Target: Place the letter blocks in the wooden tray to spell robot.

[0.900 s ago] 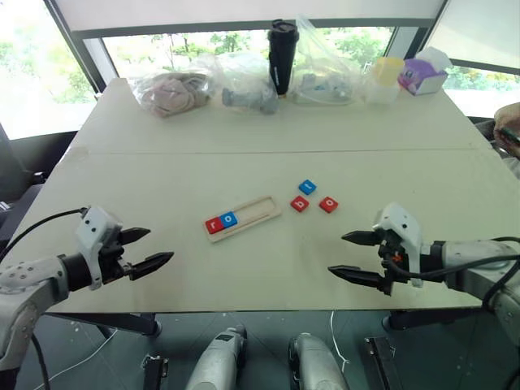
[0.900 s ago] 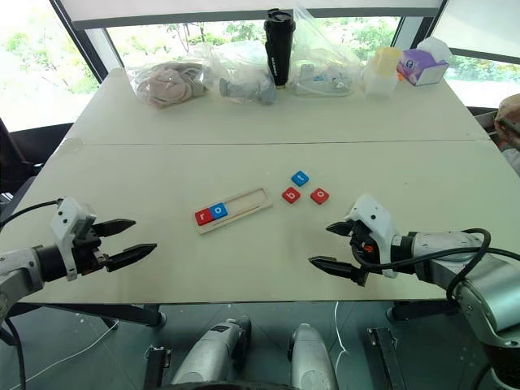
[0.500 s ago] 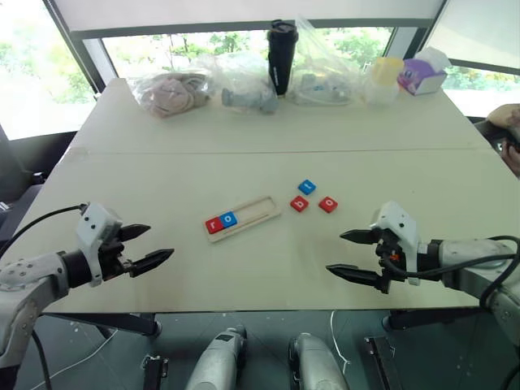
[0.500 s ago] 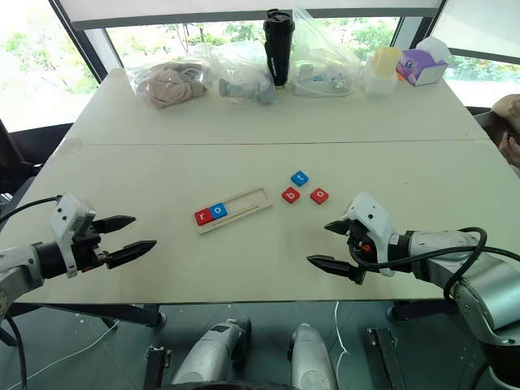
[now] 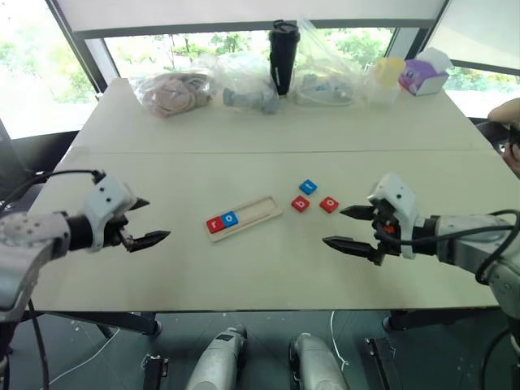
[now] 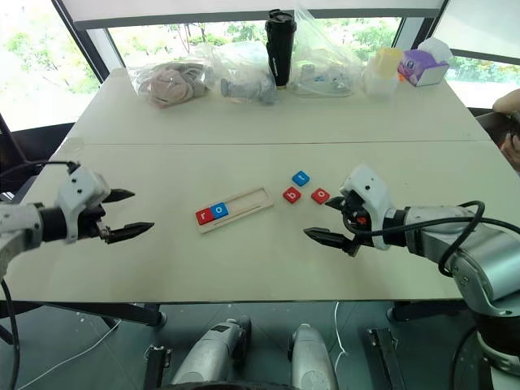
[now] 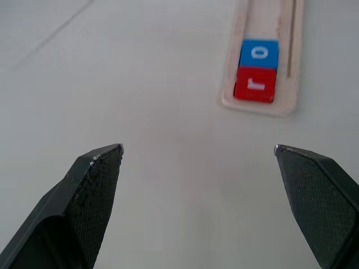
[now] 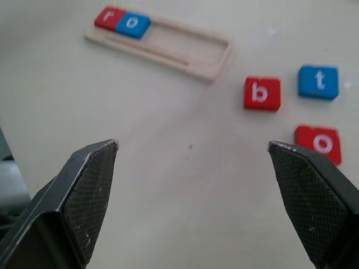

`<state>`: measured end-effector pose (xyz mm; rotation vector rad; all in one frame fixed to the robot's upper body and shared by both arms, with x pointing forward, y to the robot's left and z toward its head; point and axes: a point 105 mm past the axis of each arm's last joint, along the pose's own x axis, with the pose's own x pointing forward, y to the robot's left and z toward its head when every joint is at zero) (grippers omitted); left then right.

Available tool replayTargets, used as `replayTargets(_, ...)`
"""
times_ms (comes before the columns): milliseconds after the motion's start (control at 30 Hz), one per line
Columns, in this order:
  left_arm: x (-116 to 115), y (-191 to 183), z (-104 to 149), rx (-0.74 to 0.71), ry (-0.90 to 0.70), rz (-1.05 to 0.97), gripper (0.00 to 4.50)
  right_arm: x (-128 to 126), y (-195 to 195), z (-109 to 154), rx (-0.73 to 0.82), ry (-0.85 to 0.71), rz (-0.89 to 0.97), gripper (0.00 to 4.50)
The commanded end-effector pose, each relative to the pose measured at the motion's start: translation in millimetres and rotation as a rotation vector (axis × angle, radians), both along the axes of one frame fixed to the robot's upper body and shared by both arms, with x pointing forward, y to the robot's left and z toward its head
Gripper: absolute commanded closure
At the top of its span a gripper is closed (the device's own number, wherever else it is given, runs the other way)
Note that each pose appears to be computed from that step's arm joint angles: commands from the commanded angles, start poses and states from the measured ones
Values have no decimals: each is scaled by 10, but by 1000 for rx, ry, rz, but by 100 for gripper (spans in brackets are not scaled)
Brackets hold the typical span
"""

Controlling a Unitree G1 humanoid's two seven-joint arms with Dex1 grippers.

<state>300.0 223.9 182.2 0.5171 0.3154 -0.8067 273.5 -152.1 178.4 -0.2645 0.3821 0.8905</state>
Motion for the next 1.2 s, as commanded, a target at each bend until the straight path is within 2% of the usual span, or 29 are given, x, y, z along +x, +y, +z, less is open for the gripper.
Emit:
replayTargets(33,74,-108,-132,21,66,-64,0,-75,214,-28,-1,-25,41,8)
replayTargets(200,320,-337,-293,18,88,-134,0,-143,393,-183,16,-9,48,8)
replayTargets(367,461,-622,-423,53,68,-226,0,-177,451,-247,26,-12,45,8)
replayTargets(567,466,-825,-581,58,68,-261,0,-155,403,-314,-2,-20,22,8)
replayTargets(700,437,-888,-658,49,72,-255,0,-150,427,-286,32,-26,23,8)
replayTargets(867,396,-867,-801,76,83,-225,0,-120,426,-291,32,-28,23,8)
replayTargets(1033,340,-849,-838,56,109,-220,0,-97,452,-263,63,-30,32,8)
replayTargets(1133,320,-838,-858,46,123,-219,80,-71,426,-267,61,-28,19,0)
replayTargets(1167,325,-830,-863,47,125,-214,119,-68,422,-270,61,-27,17,0)
replayTargets(1200,333,-825,-864,47,125,-211,136,-66,418,-271,60,-26,16,0)
